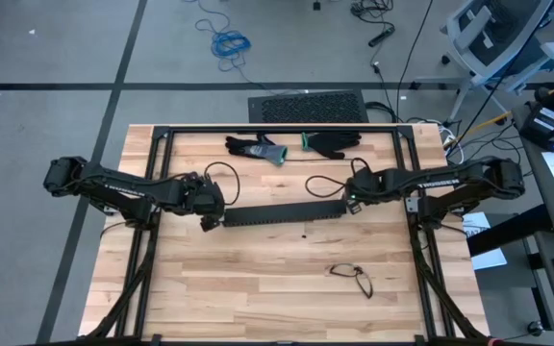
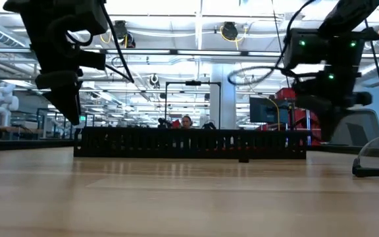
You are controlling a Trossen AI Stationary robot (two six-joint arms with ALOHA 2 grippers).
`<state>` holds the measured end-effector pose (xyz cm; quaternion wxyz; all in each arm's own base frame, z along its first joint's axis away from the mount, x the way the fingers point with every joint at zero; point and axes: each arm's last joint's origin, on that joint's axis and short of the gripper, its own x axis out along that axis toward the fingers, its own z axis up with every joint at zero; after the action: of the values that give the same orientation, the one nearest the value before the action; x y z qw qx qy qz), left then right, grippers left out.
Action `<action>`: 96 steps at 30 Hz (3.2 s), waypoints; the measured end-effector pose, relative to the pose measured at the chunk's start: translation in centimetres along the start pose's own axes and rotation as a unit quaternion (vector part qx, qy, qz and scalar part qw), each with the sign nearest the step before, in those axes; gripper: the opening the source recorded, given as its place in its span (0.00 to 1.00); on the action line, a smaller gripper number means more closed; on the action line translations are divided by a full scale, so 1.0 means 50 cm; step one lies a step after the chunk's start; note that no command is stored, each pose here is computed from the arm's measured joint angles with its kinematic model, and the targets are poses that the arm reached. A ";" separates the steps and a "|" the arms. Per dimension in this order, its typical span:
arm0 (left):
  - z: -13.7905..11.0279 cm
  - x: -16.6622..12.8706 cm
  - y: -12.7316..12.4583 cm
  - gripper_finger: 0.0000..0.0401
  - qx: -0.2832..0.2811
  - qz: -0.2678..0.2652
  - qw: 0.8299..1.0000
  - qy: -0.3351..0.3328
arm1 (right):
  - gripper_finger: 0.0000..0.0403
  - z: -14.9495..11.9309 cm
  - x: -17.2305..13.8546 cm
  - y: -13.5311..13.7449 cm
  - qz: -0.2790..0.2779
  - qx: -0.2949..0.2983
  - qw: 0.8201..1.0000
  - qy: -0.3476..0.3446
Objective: Ziptie cables
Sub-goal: Close the black cable duct
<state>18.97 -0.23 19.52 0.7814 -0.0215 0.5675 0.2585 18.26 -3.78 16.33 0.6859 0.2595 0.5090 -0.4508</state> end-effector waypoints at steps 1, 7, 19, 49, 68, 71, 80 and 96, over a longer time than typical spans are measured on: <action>0.000 0.000 0.000 0.96 0.000 0.001 1.000 0.001 | 0.00 -0.003 0.000 -0.008 -0.016 -0.004 1.000 0.013; 0.000 -0.001 0.002 0.96 -0.026 0.008 1.000 -0.004 | 0.00 -0.019 -0.010 -0.009 0.000 0.015 0.999 0.050; -0.071 0.081 -0.010 0.96 0.024 -0.026 0.999 0.021 | 0.00 -0.023 -0.020 0.031 0.078 0.053 0.995 0.020; -0.036 0.110 -0.043 0.96 0.081 -0.091 0.990 -0.075 | 0.00 -0.018 -0.020 0.033 0.074 0.060 0.995 -0.005; -0.037 0.109 -0.043 0.96 0.082 -0.090 0.990 -0.072 | 0.00 -0.009 -0.024 0.052 0.137 0.122 0.983 0.001; -0.037 0.109 -0.043 0.96 0.082 -0.090 0.990 -0.072 | 0.00 -0.004 -0.026 0.058 0.156 0.128 0.979 -0.008; -0.036 0.109 -0.043 0.96 0.081 -0.090 0.990 -0.072 | 0.00 -0.016 -0.022 0.044 0.118 0.109 0.987 0.020; -0.025 0.059 -0.034 0.96 0.002 -0.114 0.992 0.047 | 0.00 -0.050 -0.022 -0.025 -0.086 0.035 0.995 0.046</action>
<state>19.23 -0.98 15.98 0.7785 -0.0968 0.5977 0.1651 15.90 -1.94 16.60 0.6106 0.2590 0.5447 -0.5132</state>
